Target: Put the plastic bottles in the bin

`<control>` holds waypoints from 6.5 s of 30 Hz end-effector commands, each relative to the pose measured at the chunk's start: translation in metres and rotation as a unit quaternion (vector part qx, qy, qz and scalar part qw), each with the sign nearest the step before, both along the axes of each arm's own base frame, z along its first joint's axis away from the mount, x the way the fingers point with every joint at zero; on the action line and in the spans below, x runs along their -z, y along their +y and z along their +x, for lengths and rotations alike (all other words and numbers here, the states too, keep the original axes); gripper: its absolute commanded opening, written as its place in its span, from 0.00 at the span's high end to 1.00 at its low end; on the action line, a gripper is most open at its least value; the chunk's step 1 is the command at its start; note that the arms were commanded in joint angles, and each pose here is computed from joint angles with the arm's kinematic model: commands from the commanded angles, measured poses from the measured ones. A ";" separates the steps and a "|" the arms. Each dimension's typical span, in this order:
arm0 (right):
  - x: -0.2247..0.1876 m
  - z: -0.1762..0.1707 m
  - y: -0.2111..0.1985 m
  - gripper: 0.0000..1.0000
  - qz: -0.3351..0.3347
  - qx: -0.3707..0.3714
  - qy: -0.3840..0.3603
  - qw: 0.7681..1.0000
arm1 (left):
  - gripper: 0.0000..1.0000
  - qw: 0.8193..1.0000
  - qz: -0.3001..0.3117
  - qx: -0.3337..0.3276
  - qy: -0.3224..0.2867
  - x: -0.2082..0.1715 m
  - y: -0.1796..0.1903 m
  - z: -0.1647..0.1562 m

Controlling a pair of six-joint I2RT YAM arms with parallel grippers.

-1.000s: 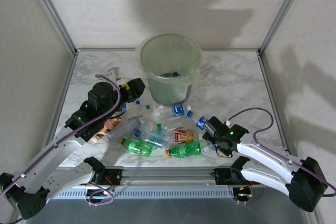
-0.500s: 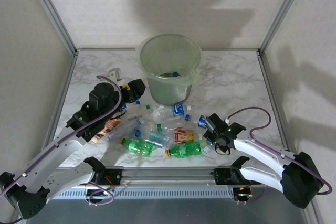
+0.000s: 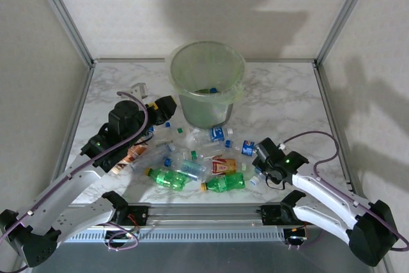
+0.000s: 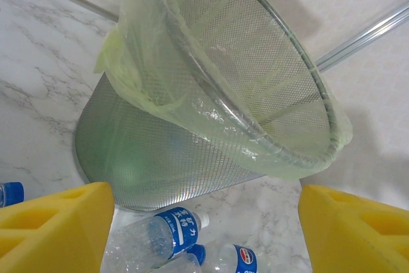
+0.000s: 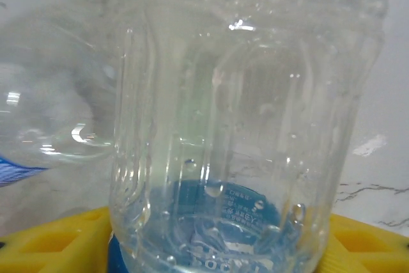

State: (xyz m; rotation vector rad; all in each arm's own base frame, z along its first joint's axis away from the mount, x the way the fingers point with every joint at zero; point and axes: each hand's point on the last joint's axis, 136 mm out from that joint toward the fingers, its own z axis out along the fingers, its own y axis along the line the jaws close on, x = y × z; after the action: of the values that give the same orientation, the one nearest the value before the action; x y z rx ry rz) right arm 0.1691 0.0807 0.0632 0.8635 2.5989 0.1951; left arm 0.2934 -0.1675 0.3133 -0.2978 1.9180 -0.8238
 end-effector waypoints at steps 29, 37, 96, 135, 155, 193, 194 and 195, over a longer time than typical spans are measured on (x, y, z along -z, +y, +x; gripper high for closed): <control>-0.325 0.126 0.078 0.42 0.004 -0.176 -0.371 0.912 | 0.23 0.999 0.001 -0.028 0.015 -0.006 0.009 0.007; -0.381 0.167 0.144 0.43 0.048 -0.247 -0.402 0.880 | 0.23 0.999 -0.001 -0.043 0.013 -0.009 0.016 0.006; -0.328 0.188 0.212 0.14 0.031 -0.314 -0.346 0.883 | 0.20 0.969 0.055 -0.209 0.121 0.063 0.113 -0.021; -0.241 0.119 0.165 0.11 0.065 -0.273 -0.301 0.911 | 0.02 0.894 -0.024 -0.286 0.343 0.226 0.151 0.050; -0.227 0.124 0.170 0.10 0.060 -0.274 -0.286 0.916 | 0.04 0.894 -0.015 -0.292 0.341 0.228 0.154 0.113; -0.227 0.124 0.161 0.10 0.051 -0.258 -0.288 0.921 | 0.06 0.866 -0.006 -0.301 0.399 0.256 0.128 0.076; -0.227 0.124 0.161 0.10 0.051 -0.258 -0.287 0.921 | 0.07 0.865 -0.004 -0.304 0.399 0.257 0.129 0.078; -0.227 0.123 0.161 0.10 0.050 -0.258 -0.287 0.921 | 0.07 0.864 -0.003 -0.305 0.399 0.259 0.129 0.080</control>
State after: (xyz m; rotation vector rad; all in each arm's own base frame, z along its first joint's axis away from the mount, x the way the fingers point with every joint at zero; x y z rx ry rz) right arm 0.2956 0.2472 0.2862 0.0645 2.2143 0.6388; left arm 0.3654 -0.0431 0.0516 -1.3218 2.3684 -0.3145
